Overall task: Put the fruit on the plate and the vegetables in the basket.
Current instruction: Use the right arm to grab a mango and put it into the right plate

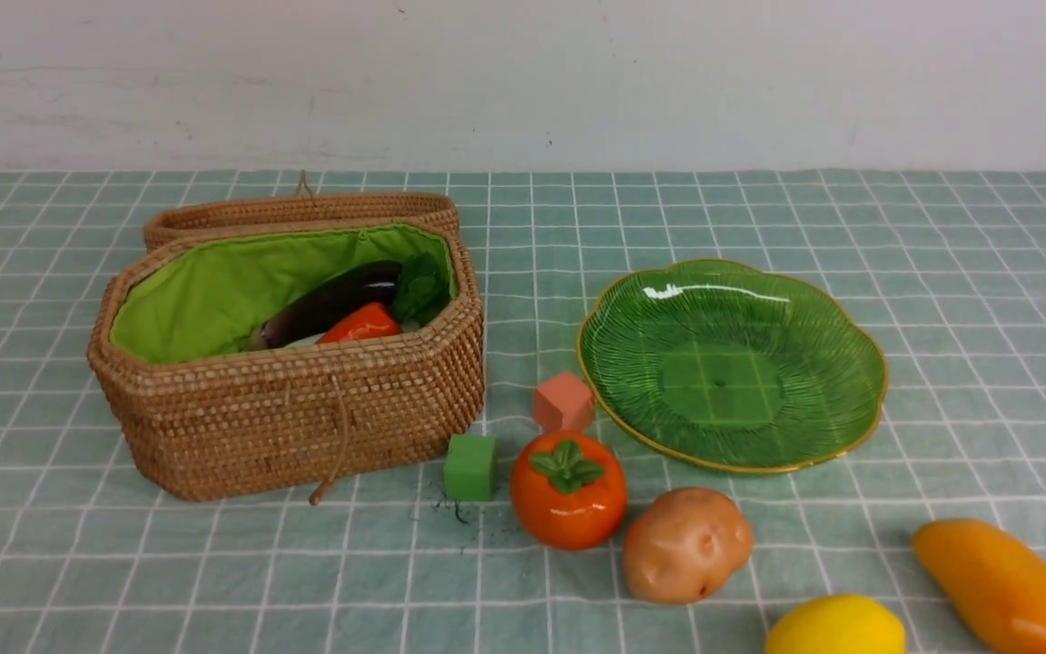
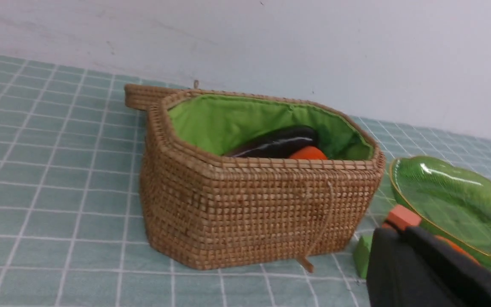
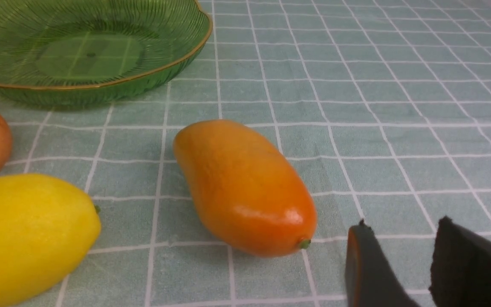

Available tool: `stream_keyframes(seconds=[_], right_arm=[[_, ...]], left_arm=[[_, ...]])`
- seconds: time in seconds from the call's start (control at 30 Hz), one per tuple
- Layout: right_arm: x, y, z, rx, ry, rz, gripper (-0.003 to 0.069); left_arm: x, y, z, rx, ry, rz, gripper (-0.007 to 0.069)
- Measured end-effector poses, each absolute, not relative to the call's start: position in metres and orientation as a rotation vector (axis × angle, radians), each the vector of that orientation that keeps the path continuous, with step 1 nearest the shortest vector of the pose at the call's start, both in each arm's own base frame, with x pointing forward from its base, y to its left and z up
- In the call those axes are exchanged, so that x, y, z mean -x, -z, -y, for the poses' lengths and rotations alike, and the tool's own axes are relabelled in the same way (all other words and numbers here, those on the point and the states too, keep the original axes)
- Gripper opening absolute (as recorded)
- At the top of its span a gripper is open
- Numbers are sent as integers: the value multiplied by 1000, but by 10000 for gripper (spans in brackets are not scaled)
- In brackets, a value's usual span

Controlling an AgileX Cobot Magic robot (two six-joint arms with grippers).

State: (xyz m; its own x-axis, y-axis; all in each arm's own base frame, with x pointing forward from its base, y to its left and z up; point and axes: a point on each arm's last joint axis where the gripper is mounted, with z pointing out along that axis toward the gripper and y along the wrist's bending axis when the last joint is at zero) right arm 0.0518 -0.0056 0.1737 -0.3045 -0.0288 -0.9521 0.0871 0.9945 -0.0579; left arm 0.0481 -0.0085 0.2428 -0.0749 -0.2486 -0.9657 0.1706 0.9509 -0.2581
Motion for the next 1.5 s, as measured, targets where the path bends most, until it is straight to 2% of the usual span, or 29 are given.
stream_keyframes(seconds=[0.03, 0.17, 0.27, 0.67, 1.5], right_arm=[[-52, -174, 6, -42, 114, -1877, 242], [-52, -174, 6, -42, 114, -1877, 242], [-52, -174, 6, -42, 114, -1877, 242], [-52, -174, 6, -42, 114, -1877, 242], [-52, -175, 6, -40, 118, -1866, 242]], left_arm=[[-48, -238, 8, 59, 343, -1608, -13], [-55, -187, 9, 51, 304, -1740, -13], [-53, -171, 8, 59, 271, -1874, -13], [-52, -168, -3, 239, 130, -1881, -13], [-52, -168, -3, 246, 124, -1880, -2]])
